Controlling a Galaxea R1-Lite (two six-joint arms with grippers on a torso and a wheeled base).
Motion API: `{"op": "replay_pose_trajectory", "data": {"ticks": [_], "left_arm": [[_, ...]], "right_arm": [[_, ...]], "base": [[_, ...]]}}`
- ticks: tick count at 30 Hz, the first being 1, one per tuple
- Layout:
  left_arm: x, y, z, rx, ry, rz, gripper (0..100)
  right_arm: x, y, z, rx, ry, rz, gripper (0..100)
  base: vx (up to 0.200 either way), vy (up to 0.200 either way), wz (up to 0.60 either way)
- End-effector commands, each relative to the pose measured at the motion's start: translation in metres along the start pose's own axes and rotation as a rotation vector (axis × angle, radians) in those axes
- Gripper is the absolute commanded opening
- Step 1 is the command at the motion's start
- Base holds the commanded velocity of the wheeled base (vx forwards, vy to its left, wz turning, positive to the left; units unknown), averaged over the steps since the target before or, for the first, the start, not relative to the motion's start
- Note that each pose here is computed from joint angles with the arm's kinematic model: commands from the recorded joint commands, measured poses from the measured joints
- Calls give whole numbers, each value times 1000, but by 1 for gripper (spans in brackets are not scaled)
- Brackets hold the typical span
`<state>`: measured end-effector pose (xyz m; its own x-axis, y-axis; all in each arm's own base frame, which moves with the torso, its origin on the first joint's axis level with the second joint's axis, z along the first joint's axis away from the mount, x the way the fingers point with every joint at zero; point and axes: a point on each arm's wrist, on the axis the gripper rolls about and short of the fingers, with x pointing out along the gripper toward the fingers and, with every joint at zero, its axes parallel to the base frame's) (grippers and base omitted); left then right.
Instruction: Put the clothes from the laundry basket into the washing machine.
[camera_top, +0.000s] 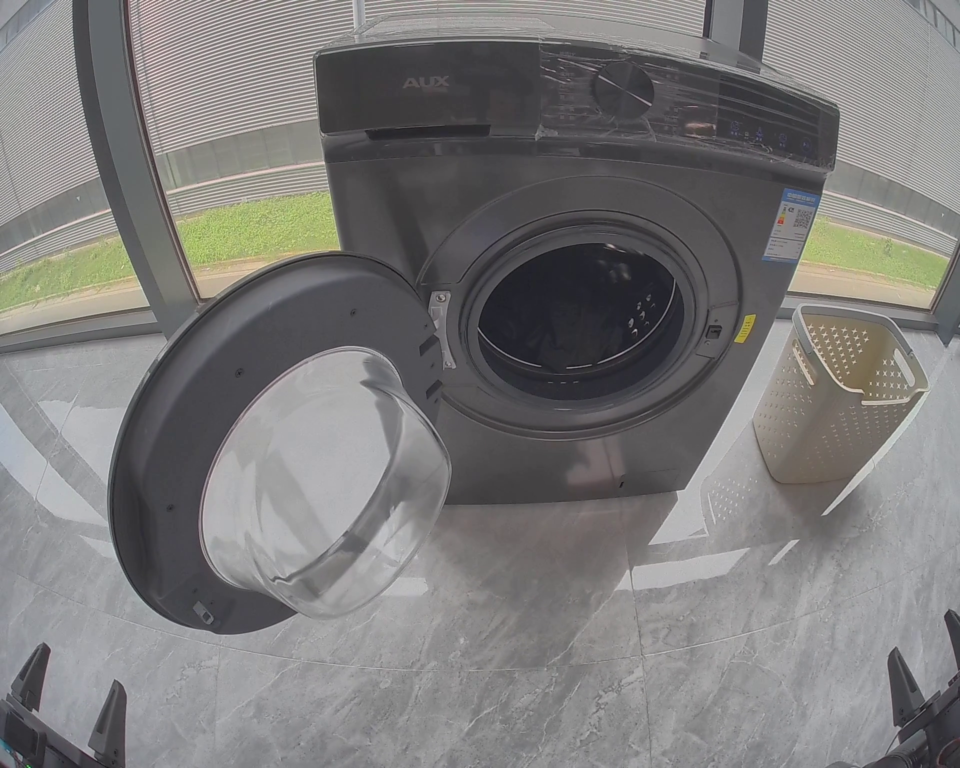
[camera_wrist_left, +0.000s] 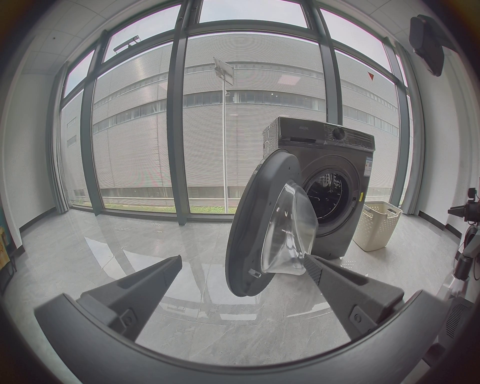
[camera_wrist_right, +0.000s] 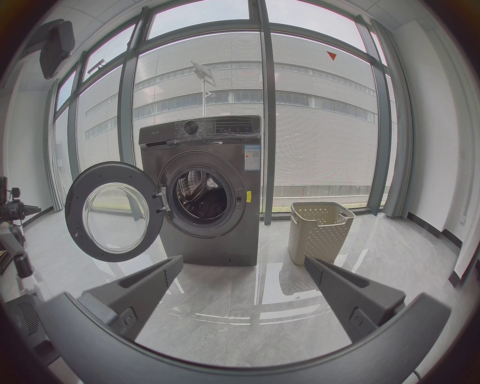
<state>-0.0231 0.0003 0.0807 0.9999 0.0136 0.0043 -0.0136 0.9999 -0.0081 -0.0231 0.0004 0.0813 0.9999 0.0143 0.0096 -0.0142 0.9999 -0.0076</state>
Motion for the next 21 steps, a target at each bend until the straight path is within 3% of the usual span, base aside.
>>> {"op": "replay_pose_trajectory", "data": {"ticks": [1, 6, 7, 8, 9, 10, 11, 13, 16, 21], "left_arm": [[0, 0, -5, -6, 3, 6, 100], [0, 0, -5, 5, 0, 5, 100], [-1, 0, 3, -12, -36, 10, 100], [-1, 0, 3, -12, -36, 10, 100], [-13, 0, 47, -40, -182, 3, 100], [-18, 0, 80, -75, -236, -19, 100], [-17, 0, 98, -93, -240, -28, 100], [-8, 0, 115, -100, -164, -67, 100], [17, -1, 115, -87, 6, -115, 100], [54, -6, 121, -73, 126, -133, 100]], "right_arm": [[1, 0, -5, 2, 16, 1, 100], [1, 0, -5, 0, 16, 1, 100], [1, 0, -5, 0, 16, 1, 100], [1, 0, -5, 0, 16, 1, 100], [1, 0, -5, 0, 16, 1, 100], [1, 0, -5, 2, 16, 1, 100], [1, 0, -5, 0, 16, 1, 100], [1, 0, -5, 0, 16, 1, 100], [1, 0, -5, 2, 16, 1, 100], [1, 0, -5, 0, 16, 1, 100]], "base": [[0, 0, 0], [0, 0, 0], [0, 0, 0], [0, 0, 0], [0, 0, 0], [0, 0, 0], [0, 0, 0], [0, 0, 0], [0, 0, 0], [0, 0, 0]]}}
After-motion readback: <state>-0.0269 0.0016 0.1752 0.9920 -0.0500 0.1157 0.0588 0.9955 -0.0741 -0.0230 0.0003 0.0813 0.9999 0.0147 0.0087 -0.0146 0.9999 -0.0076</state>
